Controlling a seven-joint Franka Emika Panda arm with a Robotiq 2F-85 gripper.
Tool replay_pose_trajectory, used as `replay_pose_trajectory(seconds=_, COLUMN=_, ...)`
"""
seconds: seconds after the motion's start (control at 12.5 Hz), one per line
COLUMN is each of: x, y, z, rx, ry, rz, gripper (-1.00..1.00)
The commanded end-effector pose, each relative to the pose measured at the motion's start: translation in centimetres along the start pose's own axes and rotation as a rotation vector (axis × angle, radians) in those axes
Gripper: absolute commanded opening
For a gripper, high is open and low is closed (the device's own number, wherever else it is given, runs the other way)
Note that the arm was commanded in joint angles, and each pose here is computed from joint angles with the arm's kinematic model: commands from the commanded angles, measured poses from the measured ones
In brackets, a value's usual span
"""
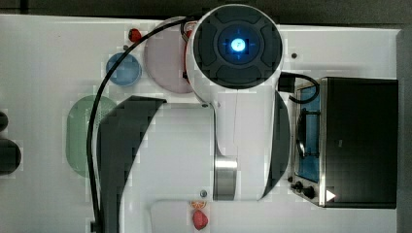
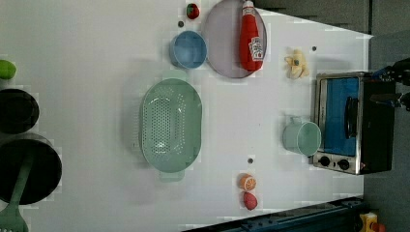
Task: Drag strainer left to right.
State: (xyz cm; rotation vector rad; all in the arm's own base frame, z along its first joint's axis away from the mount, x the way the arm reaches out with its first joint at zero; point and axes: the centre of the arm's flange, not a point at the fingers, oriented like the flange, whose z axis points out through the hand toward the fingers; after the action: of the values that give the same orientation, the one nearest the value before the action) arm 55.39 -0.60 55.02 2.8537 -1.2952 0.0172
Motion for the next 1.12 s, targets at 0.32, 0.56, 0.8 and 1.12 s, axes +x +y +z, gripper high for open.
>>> replay_pose_trajectory(seconds=0.32, x=-7.2, y=12.6, z=-7.5, rx=0.011, ry=-0.011, rz=0.031, gripper=1.0)
replay_pose_trajectory(seconds=0.56, x=-10.7, y=8.3, z=-6.1, rx=0.014, ry=-0.033, rz=-0.058, gripper=1.0)
replay_pose_trajectory(seconds=0.8, x=-15.7, y=1.7, z=-3.1, rx=-0.017, ry=-0.01, rz=-0.119, gripper=1.0)
replay_pose_trajectory(seconds=1.12, x=-23.1, y=-7.1, z=3.5, rx=-0.027, ry=0.007, rz=-0.04, gripper=1.0)
